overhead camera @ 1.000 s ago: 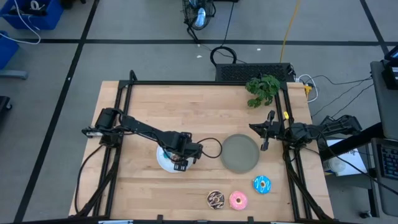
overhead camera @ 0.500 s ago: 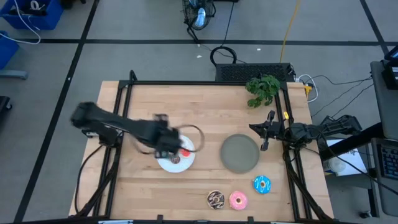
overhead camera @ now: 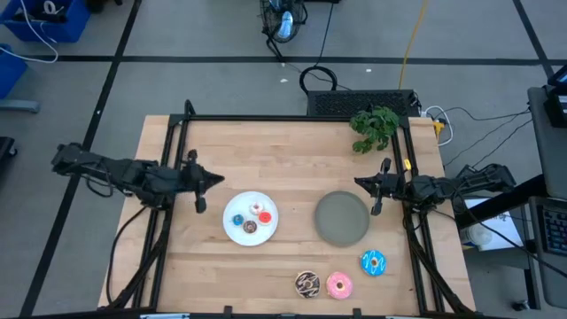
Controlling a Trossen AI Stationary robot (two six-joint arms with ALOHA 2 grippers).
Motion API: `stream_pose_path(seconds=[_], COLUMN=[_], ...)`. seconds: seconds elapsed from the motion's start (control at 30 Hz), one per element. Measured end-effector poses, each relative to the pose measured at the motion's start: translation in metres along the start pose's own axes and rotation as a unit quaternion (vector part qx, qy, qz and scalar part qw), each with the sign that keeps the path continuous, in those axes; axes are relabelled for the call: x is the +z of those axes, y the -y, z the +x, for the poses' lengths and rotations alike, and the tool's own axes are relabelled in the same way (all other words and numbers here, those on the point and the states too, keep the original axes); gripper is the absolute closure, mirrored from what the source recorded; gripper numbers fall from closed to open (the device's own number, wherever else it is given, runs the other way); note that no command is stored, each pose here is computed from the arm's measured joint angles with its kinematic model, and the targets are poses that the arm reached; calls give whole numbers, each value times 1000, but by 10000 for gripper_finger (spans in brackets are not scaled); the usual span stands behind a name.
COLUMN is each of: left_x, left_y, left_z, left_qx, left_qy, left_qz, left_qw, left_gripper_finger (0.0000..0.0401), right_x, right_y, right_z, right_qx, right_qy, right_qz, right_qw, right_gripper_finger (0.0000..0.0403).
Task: Pick & Place donuts
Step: Put the large blue donut on the gray plate
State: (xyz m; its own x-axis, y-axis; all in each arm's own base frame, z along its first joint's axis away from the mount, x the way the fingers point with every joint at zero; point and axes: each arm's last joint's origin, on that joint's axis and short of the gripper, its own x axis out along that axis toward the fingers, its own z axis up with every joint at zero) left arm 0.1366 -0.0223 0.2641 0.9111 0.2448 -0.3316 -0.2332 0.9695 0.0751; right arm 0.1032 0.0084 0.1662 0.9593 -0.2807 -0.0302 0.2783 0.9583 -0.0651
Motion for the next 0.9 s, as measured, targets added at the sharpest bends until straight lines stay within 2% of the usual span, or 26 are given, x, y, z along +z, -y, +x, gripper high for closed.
stream_pose_path(seconds=[0.07, 0.13, 0.27, 0.37, 0.53, 0.67, 0.77, 0.9], left_x=[-9, -26, -69, -83, -91, -81, -75, -74], left_y=[1, 1, -3, -7, -13, -17, -20, -22], left_z=[4, 9, 20, 23, 25, 22, 20, 21], left_qx=[-26, -37, -16, -9, -12, -17, -3, 14], left_qy=[48, 52, 47, 91, 134, 184, 213, 216], left_qz=[22, 41, 74, 72, 93, 83, 83, 102], left_qw=[998, 997, 996, 993, 987, 979, 973, 971], left_gripper_finger=[395, 396, 398, 397, 398, 394, 384, 385], right_x=[1, 1, -3, -4, -4, -2, -5, 52], right_y=[0, 0, -3, -3, -4, -4, -5, -9], right_z=[0, 0, 0, 1, 3, 5, 7, 11], right_qx=[-1, 4, 47, 44, 43, 17, 15, 17], right_qy=[5, 5, -12, -19, -22, -18, -63, -86], right_qz=[0, -13, -21, -6, -7, -15, -54, -41], right_qw=[1000, 1000, 999, 999, 999, 1000, 996, 995], right_gripper_finger=[403, 403, 403, 403, 403, 403, 403, 403])
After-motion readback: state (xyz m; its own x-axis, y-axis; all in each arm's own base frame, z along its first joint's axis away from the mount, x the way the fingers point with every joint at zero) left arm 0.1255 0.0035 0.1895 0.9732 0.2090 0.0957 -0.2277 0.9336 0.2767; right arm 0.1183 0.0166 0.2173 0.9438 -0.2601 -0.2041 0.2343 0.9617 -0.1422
